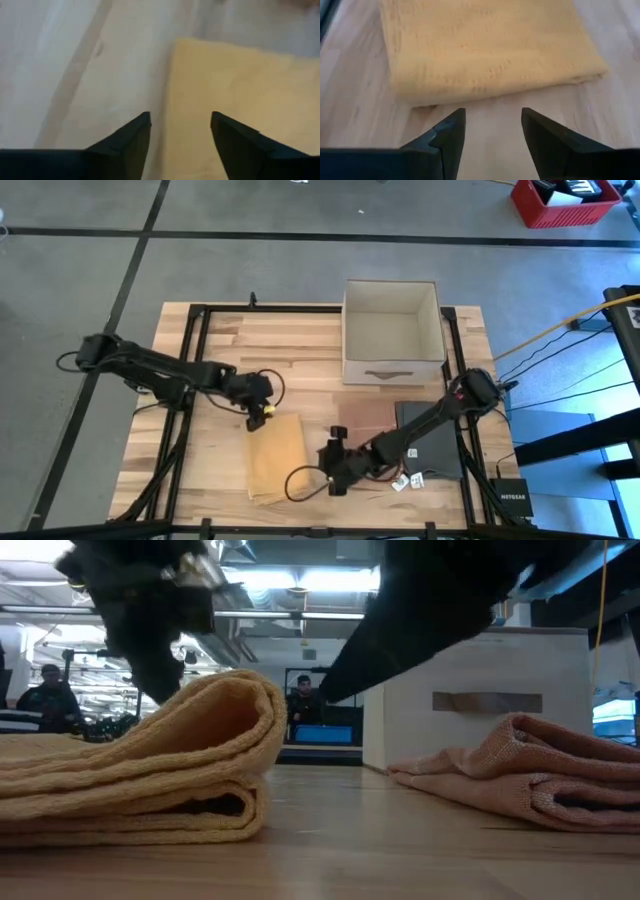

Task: Fold towel
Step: Stack the yellow towel into the light orange towel

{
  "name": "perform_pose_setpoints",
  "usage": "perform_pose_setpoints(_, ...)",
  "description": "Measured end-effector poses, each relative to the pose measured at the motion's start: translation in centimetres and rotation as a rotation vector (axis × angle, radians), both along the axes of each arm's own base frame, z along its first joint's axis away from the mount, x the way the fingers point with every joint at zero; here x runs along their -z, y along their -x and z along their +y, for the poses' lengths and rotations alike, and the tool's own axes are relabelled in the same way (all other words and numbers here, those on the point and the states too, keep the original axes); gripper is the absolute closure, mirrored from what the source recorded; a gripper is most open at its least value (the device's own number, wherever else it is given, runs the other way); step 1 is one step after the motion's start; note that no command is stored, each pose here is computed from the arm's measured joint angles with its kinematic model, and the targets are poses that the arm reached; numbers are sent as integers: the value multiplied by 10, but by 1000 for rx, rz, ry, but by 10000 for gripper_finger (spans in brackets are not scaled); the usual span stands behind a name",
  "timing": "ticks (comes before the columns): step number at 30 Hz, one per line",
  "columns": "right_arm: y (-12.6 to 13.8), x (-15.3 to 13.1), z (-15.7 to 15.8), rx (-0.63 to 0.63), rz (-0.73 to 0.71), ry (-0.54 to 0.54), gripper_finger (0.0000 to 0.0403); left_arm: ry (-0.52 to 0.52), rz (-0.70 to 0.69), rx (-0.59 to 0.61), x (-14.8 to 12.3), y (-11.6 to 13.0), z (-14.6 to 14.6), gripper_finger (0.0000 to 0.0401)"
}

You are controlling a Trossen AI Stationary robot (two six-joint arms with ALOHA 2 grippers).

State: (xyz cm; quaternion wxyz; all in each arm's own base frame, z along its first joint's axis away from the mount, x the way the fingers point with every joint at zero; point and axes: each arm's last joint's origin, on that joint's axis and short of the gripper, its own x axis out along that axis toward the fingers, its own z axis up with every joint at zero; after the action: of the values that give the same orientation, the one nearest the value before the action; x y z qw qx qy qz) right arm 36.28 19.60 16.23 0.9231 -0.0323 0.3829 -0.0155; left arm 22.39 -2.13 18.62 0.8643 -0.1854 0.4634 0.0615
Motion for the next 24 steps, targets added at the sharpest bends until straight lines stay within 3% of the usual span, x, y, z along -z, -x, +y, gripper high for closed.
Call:
perform_pose_setpoints(4, 12, 3, 14, 62, -35, 28, 206, -12, 52, 27, 12, -6, 19, 180)
perform_pose_setpoints(10, 24, 8, 24, 130, -74, 46, 206, 124, 124, 118, 35, -14, 32, 181)
perform_pose_setpoints(18, 25, 10, 22, 138, -71, 57, 206, 214, 200, 178, 60, -22, 32, 193)
perform_pose_setpoints(24, 25, 10, 22, 137, -69, 59, 206, 333, 159, 290, 63, -24, 27, 204)
